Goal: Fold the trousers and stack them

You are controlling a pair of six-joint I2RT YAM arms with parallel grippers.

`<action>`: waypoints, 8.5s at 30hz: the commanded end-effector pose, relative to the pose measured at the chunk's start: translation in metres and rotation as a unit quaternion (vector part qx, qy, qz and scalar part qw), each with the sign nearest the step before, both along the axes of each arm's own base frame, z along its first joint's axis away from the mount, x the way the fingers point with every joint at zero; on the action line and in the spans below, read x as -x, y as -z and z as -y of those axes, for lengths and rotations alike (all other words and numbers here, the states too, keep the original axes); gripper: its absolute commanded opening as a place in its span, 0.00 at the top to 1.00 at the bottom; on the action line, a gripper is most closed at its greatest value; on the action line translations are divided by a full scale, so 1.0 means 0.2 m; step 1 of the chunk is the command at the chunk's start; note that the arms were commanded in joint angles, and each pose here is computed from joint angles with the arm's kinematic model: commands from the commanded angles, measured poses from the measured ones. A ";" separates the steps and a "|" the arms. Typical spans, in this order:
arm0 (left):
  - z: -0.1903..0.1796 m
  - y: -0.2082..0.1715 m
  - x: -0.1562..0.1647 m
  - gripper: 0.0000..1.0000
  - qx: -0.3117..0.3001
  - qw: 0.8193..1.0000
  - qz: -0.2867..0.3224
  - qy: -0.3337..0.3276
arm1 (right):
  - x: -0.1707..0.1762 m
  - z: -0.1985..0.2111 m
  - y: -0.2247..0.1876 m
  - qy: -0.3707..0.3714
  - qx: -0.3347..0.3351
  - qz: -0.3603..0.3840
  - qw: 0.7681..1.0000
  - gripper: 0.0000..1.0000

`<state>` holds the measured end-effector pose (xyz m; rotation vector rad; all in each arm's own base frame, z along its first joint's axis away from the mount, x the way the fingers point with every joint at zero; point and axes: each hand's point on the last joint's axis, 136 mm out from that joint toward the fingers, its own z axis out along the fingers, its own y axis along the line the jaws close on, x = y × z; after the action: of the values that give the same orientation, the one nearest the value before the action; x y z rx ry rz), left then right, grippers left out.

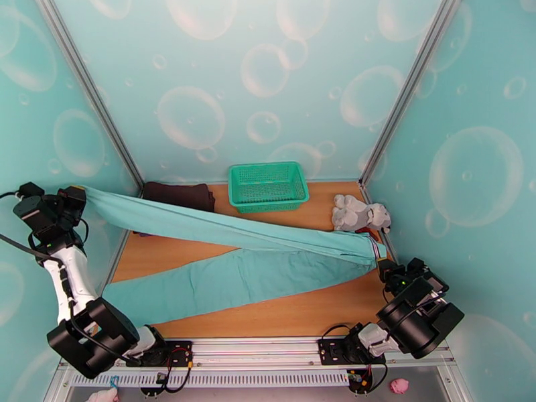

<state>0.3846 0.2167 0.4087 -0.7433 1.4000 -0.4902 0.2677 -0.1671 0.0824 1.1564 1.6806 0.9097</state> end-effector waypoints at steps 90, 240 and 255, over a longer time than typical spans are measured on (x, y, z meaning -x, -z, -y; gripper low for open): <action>0.58 1.76 0.78 0.53 0.096 0.828 -0.526 -0.171 | -0.34 -1.97 -0.44 -0.480 0.339 0.065 0.806 0.01; 0.52 1.19 0.58 0.40 -0.008 0.936 -0.349 -0.047 | 0.44 -3.18 0.07 -0.690 0.517 0.110 0.495 1.00; 0.57 1.23 0.54 0.41 -0.007 0.937 -0.349 -0.005 | 0.32 -2.98 -0.20 -0.656 0.437 0.165 0.593 0.47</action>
<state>0.2731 0.1128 0.1723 -0.9981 2.0140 -0.1451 0.1746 0.4303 0.0611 -1.2870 2.1763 0.5946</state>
